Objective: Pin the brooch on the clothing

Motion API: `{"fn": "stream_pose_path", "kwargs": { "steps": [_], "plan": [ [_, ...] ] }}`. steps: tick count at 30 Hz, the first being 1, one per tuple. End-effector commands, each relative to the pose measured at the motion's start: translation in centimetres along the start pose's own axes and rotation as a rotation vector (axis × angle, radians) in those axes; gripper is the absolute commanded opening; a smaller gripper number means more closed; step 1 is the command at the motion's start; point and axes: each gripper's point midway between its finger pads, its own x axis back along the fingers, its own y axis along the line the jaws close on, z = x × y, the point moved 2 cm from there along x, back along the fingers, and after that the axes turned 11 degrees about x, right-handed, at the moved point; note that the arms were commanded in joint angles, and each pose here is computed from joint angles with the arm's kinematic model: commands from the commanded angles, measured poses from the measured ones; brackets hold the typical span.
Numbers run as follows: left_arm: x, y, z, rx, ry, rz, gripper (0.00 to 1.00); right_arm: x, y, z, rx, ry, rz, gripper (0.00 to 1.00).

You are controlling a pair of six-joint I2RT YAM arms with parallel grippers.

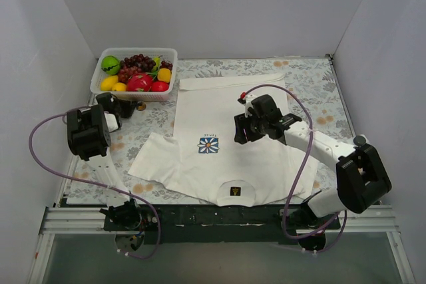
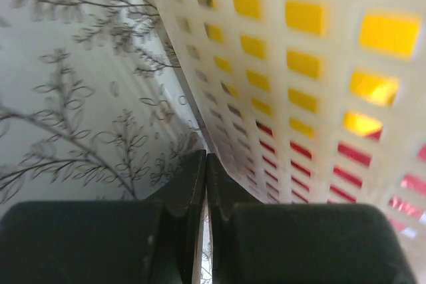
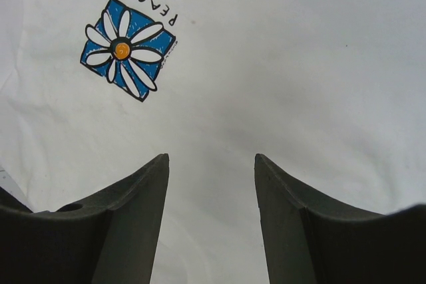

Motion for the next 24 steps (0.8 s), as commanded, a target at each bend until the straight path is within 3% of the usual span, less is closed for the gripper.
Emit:
{"fn": "stream_pose_path", "kwargs": {
  "steps": [1, 22, 24],
  "plan": [
    [0.1, 1.8, 2.7, -0.057, 0.145, -0.027, 0.0, -0.2, 0.2, -2.9, 0.03, -0.072, -0.021, 0.61],
    [2.4, 3.6, 10.0, -0.181, 0.331, -0.083, 0.0, -4.0, 2.9, -8.9, 0.085, -0.196, -0.243, 0.65],
    [2.4, 3.0, 10.4, -0.196, 0.345, -0.066, 0.0, -5.1, 3.2, -9.6, 0.084, -0.208, -0.271, 0.78]
  ]
}}
